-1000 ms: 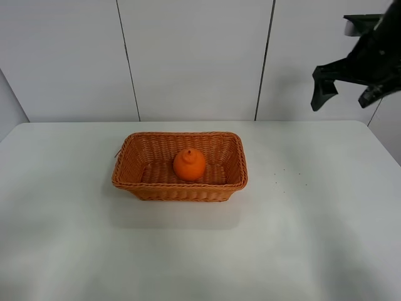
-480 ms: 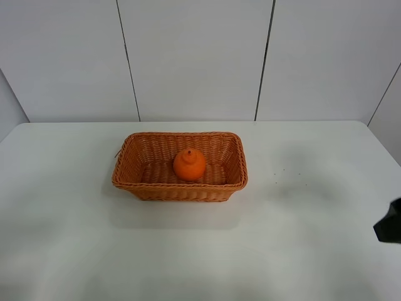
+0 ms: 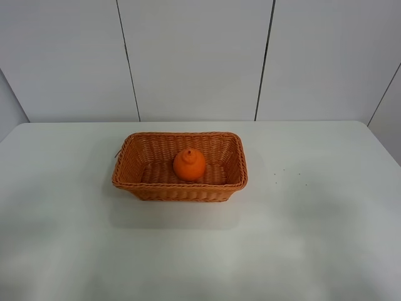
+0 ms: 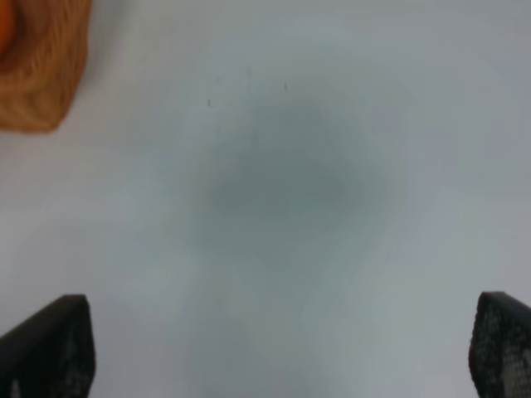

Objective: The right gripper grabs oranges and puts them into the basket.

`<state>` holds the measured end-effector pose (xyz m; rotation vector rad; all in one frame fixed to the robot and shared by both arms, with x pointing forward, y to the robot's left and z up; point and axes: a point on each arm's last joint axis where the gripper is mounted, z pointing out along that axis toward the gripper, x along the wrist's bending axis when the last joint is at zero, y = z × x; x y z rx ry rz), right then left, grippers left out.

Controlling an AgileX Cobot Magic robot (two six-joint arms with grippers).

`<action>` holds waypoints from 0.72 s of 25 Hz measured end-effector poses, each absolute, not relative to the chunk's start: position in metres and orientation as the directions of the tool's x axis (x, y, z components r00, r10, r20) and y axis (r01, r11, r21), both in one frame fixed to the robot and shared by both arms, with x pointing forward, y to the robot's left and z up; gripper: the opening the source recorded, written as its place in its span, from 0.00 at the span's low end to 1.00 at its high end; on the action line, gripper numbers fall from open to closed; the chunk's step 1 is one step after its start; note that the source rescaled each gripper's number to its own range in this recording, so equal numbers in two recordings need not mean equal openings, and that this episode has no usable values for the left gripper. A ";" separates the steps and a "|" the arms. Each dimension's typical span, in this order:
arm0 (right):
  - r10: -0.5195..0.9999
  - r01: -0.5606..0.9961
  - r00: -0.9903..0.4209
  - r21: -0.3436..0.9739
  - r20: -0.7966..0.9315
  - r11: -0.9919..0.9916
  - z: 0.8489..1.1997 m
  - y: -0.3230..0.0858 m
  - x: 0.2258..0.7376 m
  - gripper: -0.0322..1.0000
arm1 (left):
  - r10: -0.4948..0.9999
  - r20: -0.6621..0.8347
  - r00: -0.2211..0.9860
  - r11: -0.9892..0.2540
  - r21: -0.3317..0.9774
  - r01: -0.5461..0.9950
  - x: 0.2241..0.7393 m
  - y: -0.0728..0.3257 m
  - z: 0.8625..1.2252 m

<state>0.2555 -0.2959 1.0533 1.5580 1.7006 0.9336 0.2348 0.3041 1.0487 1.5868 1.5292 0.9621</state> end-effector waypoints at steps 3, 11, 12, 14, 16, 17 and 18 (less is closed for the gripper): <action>0.996 0.463 -0.090 0.886 0.004 0.038 1.054 -0.297 0.242 1.00 | 0.999 0.032 0.017 -0.037 0.886 0.461 0.235 0.304 1.049; 0.997 0.424 -0.077 0.906 0.012 0.022 1.054 -0.298 0.235 1.00 | 0.999 0.032 0.017 -0.037 0.886 0.461 0.235 0.304 1.049; 0.997 0.424 -0.077 0.906 0.012 0.022 1.054 -0.298 0.235 1.00 | 0.999 0.032 0.017 -0.037 0.886 0.461 0.235 0.304 1.049; 0.997 0.423 -0.077 0.906 0.012 0.022 1.054 -0.298 0.235 1.00 | 0.999 0.032 0.017 -0.037 0.886 0.461 0.235 0.304 1.049; 0.997 0.423 -0.077 0.906 0.012 0.021 1.054 -0.298 0.235 1.00 | 0.999 0.032 0.017 -0.037 0.886 0.461 0.235 0.304 1.049; 0.997 0.423 -0.077 0.906 0.013 0.021 1.054 -0.298 0.235 1.00 | 0.999 0.032 0.017 -0.037 0.886 0.461 0.235 0.304 1.049; 0.997 0.423 -0.076 0.906 0.014 0.019 1.054 -0.298 0.235 1.00 | 0.999 0.032 0.017 -0.037 0.886 0.461 0.235 0.304 1.049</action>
